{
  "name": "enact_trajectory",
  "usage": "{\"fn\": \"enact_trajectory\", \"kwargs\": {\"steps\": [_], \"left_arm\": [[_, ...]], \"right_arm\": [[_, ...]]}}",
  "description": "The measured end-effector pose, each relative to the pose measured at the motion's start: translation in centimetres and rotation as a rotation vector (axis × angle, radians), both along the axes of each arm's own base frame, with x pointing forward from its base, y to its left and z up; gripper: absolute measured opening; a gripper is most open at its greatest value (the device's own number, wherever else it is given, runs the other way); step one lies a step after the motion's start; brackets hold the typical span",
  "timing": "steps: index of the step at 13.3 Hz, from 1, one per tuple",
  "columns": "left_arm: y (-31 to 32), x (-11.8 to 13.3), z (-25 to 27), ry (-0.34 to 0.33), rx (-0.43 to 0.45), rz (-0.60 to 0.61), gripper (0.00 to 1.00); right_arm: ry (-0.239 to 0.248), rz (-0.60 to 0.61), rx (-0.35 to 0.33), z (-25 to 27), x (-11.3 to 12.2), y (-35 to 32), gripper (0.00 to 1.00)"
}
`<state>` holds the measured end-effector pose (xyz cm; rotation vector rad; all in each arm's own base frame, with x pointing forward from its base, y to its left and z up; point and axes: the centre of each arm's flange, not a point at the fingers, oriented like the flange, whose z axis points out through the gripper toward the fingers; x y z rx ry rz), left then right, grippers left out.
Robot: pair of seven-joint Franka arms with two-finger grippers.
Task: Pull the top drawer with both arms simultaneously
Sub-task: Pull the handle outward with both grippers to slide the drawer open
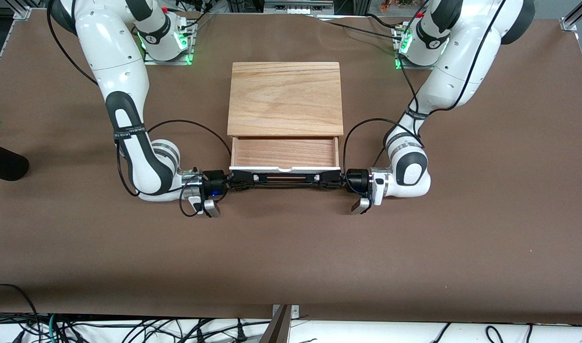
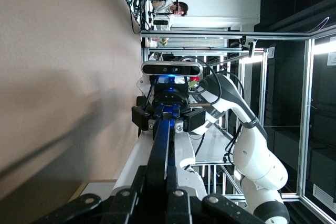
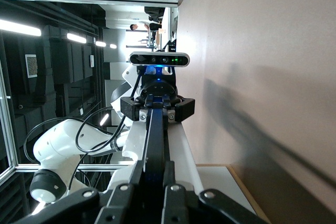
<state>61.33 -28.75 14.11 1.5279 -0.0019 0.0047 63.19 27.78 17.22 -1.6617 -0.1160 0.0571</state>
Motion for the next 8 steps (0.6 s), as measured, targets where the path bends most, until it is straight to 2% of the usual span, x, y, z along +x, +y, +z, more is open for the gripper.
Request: {"fn": "enact_trajectory", "kwargs": {"steps": [8], "left_arm": [[-0.1, 2.4, -0.2, 0.023, 0.0, 0.003, 0.18]], "right_arm": [[0.007, -0.02, 0.0, -0.2, 1.9, -0.2, 0.18]]}}
